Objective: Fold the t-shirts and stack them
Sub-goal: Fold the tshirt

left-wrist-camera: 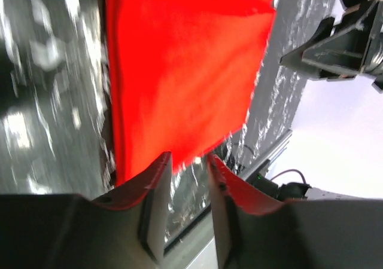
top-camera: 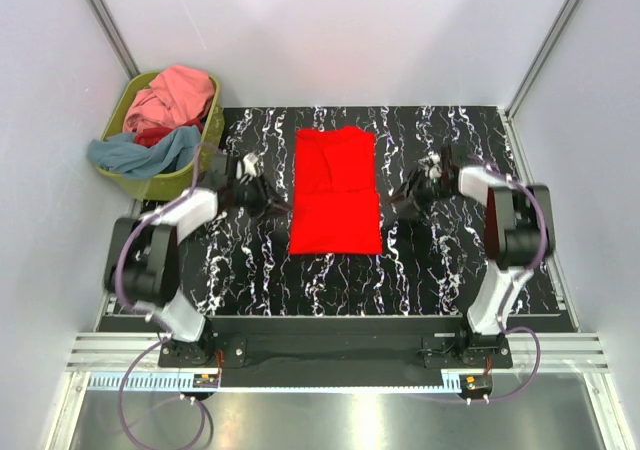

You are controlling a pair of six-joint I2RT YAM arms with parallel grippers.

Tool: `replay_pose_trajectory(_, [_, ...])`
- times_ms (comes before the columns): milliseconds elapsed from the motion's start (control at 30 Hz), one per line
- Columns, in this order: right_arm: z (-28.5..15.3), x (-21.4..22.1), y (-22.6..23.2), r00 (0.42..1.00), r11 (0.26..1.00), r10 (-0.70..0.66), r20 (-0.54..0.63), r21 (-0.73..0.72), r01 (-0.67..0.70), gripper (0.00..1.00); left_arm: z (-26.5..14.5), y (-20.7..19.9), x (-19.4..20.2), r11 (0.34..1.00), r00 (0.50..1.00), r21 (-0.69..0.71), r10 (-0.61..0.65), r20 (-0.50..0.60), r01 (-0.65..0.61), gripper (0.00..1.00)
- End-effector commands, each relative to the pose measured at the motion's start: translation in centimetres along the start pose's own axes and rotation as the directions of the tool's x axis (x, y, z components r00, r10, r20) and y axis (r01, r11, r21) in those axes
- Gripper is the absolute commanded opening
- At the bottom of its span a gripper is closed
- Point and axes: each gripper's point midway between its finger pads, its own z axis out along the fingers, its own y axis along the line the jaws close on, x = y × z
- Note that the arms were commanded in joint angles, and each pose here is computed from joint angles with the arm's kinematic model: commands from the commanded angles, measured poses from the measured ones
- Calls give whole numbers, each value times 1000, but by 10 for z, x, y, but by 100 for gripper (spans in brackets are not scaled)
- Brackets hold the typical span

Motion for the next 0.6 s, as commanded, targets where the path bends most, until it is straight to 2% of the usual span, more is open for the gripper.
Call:
replay_pose_trajectory(0, [-21, 36, -11, 994, 997, 17, 105, 67, -24, 58, -17, -5, 23, 999, 997, 11, -38, 73, 38, 38])
replay_pose_trajectory(33, [-21, 45, -15, 991, 996, 56, 118, 67, -64, 61, -14, 5, 39, 995, 992, 13, -101, 72, 100, 39])
replay_pose_trajectory(67, [-17, 64, -38, 989, 989, 103, 107, 94, -113, 62, -18, 0, 46, 995, 990, 23, -99, 103, 97, 39])
replay_pose_trajectory(200, [-24, 95, -38, 977, 994, 90, 193, 35, -99, 68, -9, 18, 85, 980, 972, -22, -194, 129, 198, 42])
replay_pose_trajectory(300, [-25, 111, -42, 963, 992, 117, 243, 6, -122, 72, -6, 33, 103, 954, 946, -66, -278, 167, 292, 49])
replay_pose_trajectory(433, [-13, 131, -38, 947, 981, 194, 256, -75, -180, 75, -6, 47, 104, 921, 895, -35, -368, 253, 388, 51])
replay_pose_trajectory(567, [-1, 136, -43, 928, 975, 221, 299, -96, -201, 74, -3, 64, 109, 880, 848, -25, -449, 281, 474, 52])
